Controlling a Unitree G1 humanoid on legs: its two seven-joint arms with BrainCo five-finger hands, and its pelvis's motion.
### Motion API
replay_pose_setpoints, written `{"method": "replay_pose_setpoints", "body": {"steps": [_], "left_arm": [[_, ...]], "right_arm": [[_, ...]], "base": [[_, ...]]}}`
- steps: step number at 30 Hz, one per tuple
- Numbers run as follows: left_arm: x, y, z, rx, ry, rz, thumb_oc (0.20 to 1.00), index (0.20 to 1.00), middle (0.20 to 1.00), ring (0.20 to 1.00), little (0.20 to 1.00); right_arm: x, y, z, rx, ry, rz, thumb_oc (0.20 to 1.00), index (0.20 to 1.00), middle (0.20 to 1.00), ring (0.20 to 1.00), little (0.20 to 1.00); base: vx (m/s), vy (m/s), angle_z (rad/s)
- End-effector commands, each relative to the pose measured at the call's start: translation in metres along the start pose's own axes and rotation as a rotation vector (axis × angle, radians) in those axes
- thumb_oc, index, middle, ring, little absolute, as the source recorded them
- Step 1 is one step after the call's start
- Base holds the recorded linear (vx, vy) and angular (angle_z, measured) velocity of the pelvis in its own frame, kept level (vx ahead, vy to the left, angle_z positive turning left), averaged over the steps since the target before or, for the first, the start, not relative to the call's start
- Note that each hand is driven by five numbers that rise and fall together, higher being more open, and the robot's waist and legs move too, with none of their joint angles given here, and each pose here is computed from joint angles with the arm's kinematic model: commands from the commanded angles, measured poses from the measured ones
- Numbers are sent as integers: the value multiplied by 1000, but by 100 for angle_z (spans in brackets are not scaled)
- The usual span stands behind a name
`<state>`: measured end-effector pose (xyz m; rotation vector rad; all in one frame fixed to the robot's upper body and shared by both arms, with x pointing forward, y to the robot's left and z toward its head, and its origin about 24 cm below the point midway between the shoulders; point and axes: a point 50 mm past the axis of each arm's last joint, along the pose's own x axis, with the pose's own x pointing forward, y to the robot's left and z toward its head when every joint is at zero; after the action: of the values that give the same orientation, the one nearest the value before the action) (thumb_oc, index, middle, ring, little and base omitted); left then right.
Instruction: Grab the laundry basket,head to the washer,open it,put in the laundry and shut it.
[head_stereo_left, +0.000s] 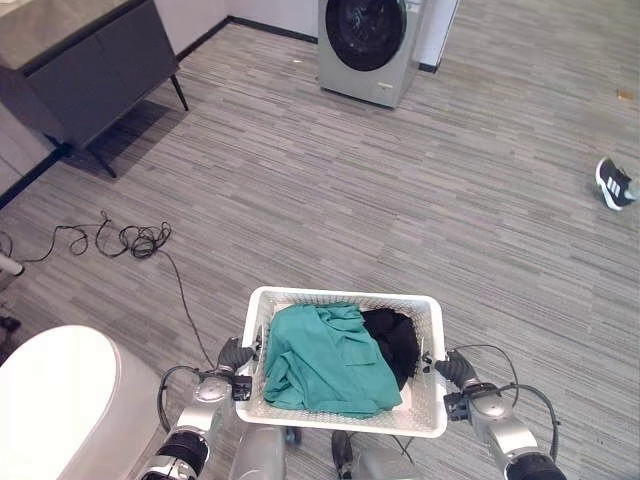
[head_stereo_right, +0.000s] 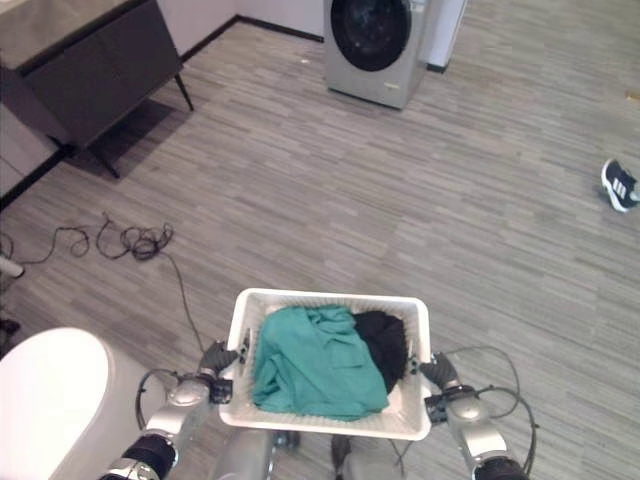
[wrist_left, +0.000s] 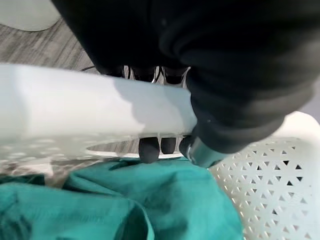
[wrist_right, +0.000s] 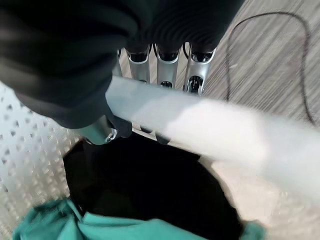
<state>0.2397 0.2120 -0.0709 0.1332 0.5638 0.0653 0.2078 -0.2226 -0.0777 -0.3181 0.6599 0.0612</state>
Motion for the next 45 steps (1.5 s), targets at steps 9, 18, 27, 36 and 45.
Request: {"method": "replay_pose_setpoints", "body": {"steps": [9,18,27,36,45], "left_arm": [[-4,22,16,5,-72,19,200,200,200,200,200],[-1,23,15,-2,-64,15,200,200,200,200,200],[7,6,17,-34,-44,-24,200,200,200,200,200],[8,11,33,79,-102,-43,200,200,200,200,200],[1,34,24,90,-84,14,200,200,200,200,200]], "right_arm": [[10,-14,44,194,-188,2,200,200,200,200,200],[7,-23,46,208,-207,19,200,200,200,200,200],[1,-46,37,138,-176,-64,200,200,200,200,200],[2,-20,34,104,-176,32,200,200,200,200,200],[5,-9,39,128,-187,69,200,200,200,200,200]], "base": [[636,320,-60],[719,49,55],[403,-196,41],[650,102,-67],[312,195,-16]]}}
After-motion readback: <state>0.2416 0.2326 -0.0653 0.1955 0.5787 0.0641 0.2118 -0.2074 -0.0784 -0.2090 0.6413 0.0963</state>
